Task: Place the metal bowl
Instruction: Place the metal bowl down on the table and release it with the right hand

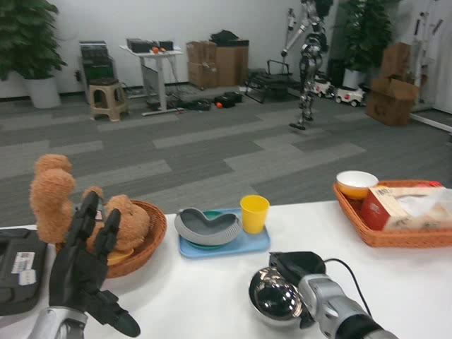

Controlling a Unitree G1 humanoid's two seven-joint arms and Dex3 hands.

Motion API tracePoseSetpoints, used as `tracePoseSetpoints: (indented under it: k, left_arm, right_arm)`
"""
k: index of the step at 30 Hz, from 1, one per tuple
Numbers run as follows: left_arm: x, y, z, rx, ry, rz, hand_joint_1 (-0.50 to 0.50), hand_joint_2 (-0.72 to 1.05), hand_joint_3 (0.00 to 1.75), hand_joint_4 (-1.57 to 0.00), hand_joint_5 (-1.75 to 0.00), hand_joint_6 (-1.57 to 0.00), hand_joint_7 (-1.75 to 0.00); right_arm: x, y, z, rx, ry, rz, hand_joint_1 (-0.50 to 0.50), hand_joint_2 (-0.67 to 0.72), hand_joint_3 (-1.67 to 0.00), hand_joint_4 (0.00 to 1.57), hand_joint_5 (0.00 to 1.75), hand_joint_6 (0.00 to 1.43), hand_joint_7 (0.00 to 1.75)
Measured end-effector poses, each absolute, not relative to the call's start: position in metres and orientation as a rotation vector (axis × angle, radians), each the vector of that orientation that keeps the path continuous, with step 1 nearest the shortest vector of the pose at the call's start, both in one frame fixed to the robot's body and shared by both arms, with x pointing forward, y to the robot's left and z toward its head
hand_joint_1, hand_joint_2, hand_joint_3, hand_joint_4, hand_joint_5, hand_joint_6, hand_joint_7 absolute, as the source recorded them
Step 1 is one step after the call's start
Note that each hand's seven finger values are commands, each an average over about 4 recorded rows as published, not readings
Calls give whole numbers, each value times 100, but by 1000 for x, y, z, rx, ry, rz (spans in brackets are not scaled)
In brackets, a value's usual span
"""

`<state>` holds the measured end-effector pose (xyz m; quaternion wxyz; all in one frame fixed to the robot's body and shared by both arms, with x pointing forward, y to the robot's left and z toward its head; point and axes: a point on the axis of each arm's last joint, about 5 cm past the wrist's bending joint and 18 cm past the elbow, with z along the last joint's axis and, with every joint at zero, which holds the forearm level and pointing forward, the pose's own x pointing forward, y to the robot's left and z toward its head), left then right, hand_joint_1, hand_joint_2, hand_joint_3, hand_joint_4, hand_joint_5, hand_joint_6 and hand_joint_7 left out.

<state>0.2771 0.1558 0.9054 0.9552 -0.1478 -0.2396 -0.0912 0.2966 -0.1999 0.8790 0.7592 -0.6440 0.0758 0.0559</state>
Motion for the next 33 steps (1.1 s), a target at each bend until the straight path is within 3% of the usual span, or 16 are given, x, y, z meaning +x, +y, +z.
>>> tracePoseSetpoints:
  k: [5, 8, 11, 14, 24, 28, 33]
  left_arm:
    - [277, 156, 905, -299, -485, -184, -50, -55, 0, 0, 0, 0, 0]
    - [277, 156, 905, -299, -485, -184, -50, -55, 0, 0, 0, 0, 0]
    - [277, 156, 905, -299, -484, -185, -50, -55, 0, 0, 0, 0, 0]
    - [277, 156, 905, -299, -484, -185, -50, -55, 0, 0, 0, 0, 0]
    - [277, 156, 905, -298, -482, -185, -50, -55, 0, 0, 0, 0, 0]
    - [277, 156, 904, -298, -481, -185, -50, -55, 0, 0, 0, 0, 0]
    - [277, 156, 904, -298, -481, -184, -50, -55, 0, 0, 0, 0, 0]
  right_arm:
    - [299, -205, 877, -1406, 216, 110, 12, -24, -127, 123, 116, 71, 140]
    - [299, -207, 876, -1403, 228, 102, 12, -22, -127, 119, 119, 62, 143]
    - [298, -208, 876, -1396, 237, 96, 8, -27, -121, 103, 128, 39, 154]
    - [298, -209, 875, -1384, 241, 95, 2, -29, -119, 86, 141, 26, 161]
    - [293, -212, 873, -1335, 230, 82, -12, -29, -119, 56, 165, 9, 168]
    - [291, -212, 873, -1311, 212, 74, -22, -24, -117, 41, 165, 2, 169]
    - [290, -213, 874, -1282, 207, 69, -25, -18, -105, 27, 165, 0, 175]
